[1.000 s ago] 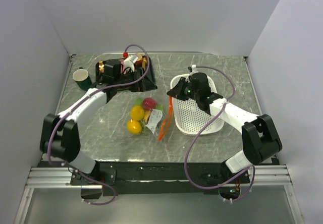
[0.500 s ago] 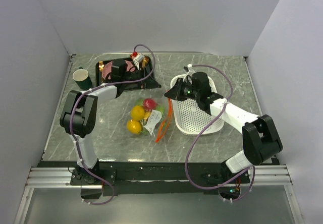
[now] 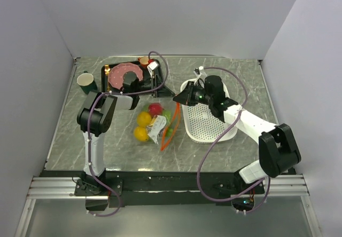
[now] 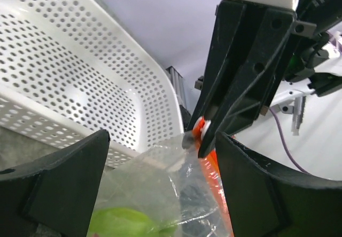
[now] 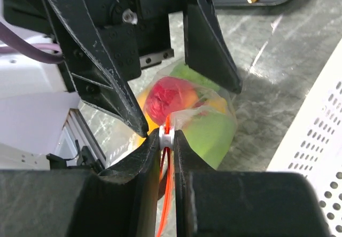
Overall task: Place the food in the zip-top bag and seal the zipper
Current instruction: Zip the zipper food storage bag at the center of the board.
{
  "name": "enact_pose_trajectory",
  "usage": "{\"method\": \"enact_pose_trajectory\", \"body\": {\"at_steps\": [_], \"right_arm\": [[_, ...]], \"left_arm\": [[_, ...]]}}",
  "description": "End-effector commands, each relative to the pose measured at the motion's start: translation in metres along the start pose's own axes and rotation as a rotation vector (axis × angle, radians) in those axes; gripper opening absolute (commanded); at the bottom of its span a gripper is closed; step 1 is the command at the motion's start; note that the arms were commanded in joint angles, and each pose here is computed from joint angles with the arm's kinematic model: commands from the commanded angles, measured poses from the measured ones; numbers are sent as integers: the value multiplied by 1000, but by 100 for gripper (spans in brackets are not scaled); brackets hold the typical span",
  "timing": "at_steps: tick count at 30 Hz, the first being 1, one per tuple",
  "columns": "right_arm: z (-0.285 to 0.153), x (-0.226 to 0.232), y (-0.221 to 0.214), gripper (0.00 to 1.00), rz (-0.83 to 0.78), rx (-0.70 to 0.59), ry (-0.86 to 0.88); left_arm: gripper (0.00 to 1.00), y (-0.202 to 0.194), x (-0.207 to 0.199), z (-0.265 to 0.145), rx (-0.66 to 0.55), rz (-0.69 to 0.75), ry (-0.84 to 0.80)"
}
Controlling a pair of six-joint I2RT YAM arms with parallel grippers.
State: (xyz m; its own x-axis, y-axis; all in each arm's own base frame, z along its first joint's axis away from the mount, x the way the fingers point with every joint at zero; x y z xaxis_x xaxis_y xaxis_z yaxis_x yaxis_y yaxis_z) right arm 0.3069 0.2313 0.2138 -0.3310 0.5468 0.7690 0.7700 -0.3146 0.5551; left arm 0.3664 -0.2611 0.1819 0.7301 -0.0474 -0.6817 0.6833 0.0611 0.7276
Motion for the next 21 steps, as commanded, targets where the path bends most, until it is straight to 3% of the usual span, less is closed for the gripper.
{"method": "enact_pose_trajectory", "body": {"at_steps": [1,16,18,21], "right_arm": [[-17,26,23,15,-73,-116,79],[-19,25,27,15,-70,-125,80],[-19,23,28,15,-70,-129,75],[-19,23,29,16,-65,-133,72]], "left_arm": [[84,5,-27,-4,-9,112,-100],[76,-1,-38,13,41,106,-125],[74,-2,-37,19,53,107,-116],[63,-2,-37,26,64,130,-110]]}}
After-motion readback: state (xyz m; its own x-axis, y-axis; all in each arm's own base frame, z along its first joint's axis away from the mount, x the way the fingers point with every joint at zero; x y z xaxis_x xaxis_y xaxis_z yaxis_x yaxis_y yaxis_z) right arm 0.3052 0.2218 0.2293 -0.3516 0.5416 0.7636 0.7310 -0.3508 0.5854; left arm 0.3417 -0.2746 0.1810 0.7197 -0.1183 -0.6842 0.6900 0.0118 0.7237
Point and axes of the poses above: each gripper's point midway between its finger pads, its own z axis out along the fingers, its own x axis along the line the jaws close on, y = z × x, the point moved 6 cm from there along -z, back along the fingers, and after that the axes turned 9 degrees about z, right-handed, at the moved point
